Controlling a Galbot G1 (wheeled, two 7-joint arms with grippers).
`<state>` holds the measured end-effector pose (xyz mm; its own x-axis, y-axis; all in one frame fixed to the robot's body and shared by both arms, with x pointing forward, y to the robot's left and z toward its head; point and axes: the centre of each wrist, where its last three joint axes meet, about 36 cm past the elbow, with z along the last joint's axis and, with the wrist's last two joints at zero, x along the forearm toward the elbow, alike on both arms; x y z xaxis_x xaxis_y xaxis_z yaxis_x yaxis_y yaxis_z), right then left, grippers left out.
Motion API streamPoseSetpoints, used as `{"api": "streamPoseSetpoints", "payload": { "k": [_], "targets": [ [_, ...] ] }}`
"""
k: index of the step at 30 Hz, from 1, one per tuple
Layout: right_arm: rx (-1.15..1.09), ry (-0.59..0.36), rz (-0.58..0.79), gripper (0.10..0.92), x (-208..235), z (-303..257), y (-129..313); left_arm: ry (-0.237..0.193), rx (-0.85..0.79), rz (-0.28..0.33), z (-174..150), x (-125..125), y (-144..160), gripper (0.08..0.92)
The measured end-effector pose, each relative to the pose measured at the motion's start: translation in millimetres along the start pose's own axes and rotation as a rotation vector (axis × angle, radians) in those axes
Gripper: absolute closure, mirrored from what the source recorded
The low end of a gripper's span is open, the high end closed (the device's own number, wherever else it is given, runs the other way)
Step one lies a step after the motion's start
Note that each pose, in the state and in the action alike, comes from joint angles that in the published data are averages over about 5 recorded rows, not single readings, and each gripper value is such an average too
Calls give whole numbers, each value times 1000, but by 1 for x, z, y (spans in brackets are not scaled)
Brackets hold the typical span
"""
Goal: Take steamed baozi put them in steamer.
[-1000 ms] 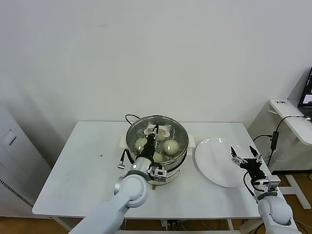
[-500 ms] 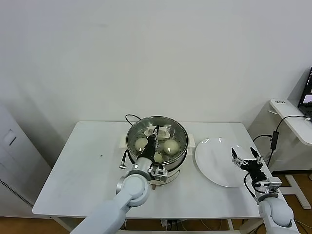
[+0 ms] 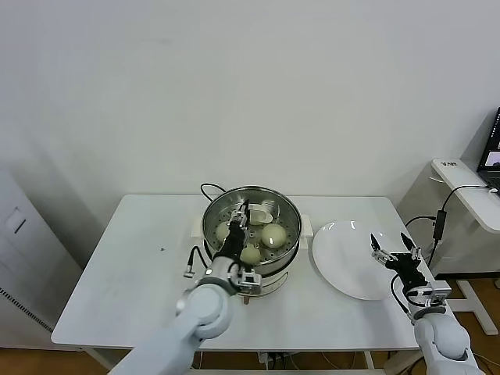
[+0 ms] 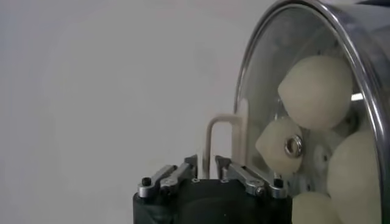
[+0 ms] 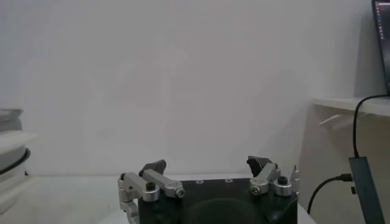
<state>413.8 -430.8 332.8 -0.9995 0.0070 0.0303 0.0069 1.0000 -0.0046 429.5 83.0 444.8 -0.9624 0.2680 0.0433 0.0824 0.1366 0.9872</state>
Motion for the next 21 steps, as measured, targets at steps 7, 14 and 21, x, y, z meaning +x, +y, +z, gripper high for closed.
{"api": "streamPoseSetpoints", "payload": {
  "k": [7,14,21],
  "targets": [
    [-13,-4,-17,200,-7,-5,5,-141,289,148,29,34,52,343],
    [-12,-21,-37,200,-15,-15,12,-184,699,117,74,48,98,186],
    [17,-24,-45,200,-16,-24,14,-64,1025,93,142,48,90,177]
  ]
}}
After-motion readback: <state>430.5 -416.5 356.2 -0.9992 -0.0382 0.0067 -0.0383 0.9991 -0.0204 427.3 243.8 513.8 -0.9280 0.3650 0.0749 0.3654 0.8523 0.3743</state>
